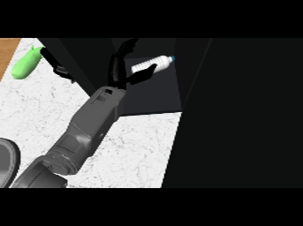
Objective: Pick up the bottled water, place it into the cabinet and close the cabinet
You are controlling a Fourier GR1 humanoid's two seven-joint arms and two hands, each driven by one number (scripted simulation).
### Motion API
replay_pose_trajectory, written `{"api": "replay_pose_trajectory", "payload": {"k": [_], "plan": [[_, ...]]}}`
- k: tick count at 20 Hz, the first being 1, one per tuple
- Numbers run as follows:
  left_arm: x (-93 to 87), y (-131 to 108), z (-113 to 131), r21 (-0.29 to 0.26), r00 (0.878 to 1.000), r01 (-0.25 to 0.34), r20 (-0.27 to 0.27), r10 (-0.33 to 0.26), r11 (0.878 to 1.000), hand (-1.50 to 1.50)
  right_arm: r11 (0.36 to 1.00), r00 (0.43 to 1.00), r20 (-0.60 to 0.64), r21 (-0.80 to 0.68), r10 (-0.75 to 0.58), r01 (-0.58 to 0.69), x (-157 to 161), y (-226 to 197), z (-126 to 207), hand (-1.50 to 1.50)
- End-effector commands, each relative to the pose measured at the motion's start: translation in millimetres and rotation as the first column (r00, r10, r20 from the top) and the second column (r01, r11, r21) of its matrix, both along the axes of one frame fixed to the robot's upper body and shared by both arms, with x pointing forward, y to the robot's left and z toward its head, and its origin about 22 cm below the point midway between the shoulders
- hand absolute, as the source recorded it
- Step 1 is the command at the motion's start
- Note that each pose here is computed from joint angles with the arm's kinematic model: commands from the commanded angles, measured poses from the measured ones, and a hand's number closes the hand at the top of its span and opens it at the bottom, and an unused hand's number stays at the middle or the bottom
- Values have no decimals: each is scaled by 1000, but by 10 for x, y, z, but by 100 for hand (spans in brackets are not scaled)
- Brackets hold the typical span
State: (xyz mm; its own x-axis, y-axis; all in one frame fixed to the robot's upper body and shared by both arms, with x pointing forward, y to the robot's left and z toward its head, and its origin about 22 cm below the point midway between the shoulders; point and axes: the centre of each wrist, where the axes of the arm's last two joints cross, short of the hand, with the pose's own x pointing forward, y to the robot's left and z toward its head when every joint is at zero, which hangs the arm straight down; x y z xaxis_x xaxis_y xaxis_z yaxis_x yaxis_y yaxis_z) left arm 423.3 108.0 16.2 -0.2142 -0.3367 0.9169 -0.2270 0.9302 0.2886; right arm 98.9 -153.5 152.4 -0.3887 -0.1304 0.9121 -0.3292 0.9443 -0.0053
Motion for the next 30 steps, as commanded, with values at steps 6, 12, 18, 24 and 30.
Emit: {"api": "replay_pose_trajectory", "payload": {"k": [6, 12, 18, 24, 30], "plan": [[-18, 32, 0, -247, 970, 228, 136, -200, 942, 150, 1000, 1000, 17, -4, 8, -8, -102, -77, 180, -150], [-76, 39, -41, -351, 927, 376, 150, -345, 857, 150, 998, 998, 17, -1, -58, 58, -105, -44, 137, -150], [-155, -1, -19, -432, 865, 492, 148, -479, 756, 150, 997, 997, 21, -37, -74, 74, -142, -95, 131, -150], [-460, 89, -221, -514, 877, 468, 169, -450, 719, 150, 997, 998, 13, -52, -63, 64, -207, -145, 145, -150], [-872, 243, -344, -544, 865, 483, 175, -470, 686, 150, 995, 997, -8, -66, -78, 77, -131, -135, 92, -150]]}}
